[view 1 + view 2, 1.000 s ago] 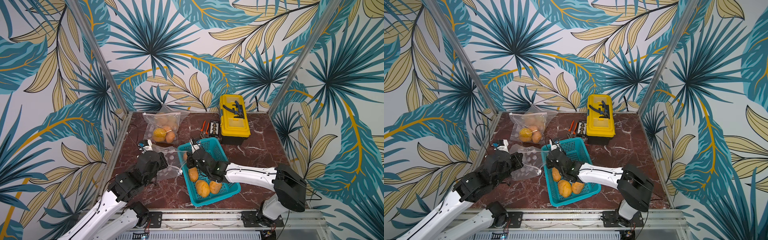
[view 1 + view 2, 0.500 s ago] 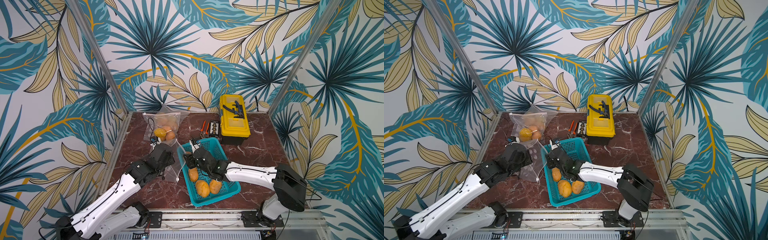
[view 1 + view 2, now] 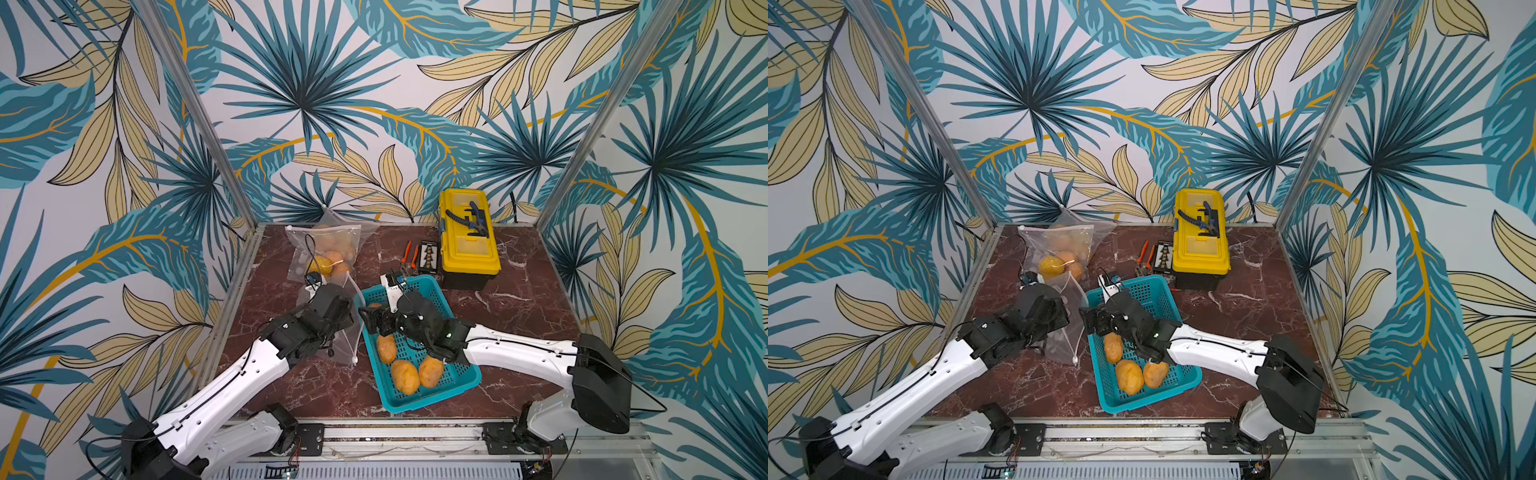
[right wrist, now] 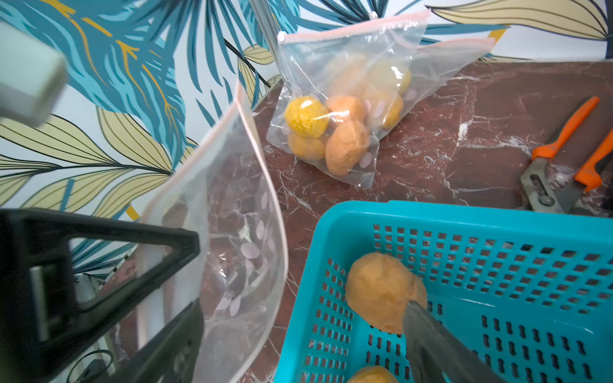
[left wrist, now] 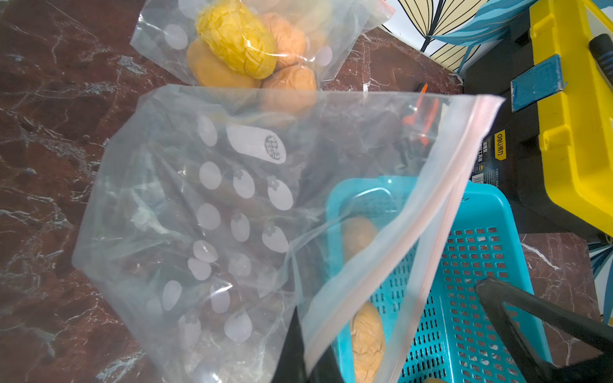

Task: Put the potatoes into a zipper bag and zip it
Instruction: Open the zipper of the food storage bag, then pick up the potato from the basket.

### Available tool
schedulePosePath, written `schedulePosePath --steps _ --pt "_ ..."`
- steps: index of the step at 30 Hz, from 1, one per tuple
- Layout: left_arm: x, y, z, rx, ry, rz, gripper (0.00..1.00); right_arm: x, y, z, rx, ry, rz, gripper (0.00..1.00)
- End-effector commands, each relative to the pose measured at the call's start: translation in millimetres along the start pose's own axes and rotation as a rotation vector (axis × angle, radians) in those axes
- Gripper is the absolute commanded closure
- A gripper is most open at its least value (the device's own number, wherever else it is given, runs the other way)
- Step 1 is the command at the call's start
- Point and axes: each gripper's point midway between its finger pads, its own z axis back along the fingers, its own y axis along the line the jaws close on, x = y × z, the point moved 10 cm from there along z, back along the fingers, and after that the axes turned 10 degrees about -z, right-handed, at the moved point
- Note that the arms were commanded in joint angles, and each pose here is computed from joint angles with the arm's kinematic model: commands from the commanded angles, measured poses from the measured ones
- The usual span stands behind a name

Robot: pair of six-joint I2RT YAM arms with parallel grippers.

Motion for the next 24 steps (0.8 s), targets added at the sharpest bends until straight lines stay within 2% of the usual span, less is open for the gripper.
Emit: schedulePosePath --steps 1,7,15,19,24 --pt "8 -3 5 -0.014 -0.016 0.014 1.0 4 1 14 0.043 -0.025 0.013 0.04" --pt "8 -3 6 -0.017 -0.015 0.012 1.0 11 -7 42 0.02 -0.091 0.011 0.02" --pt "8 -3 7 -0.018 -0.02 0.011 1.0 10 -30 71 -0.105 -0.18 0.001 0.01" --pt "8 -3 7 -0.019 -0.019 0.01 1.0 4 -45 76 -0.191 -0.212 -0.011 0.01" --pt "9 -3 7 -0.02 -0.02 0.009 1.0 -2 -61 64 -0.242 -0.183 -0.049 0.0"
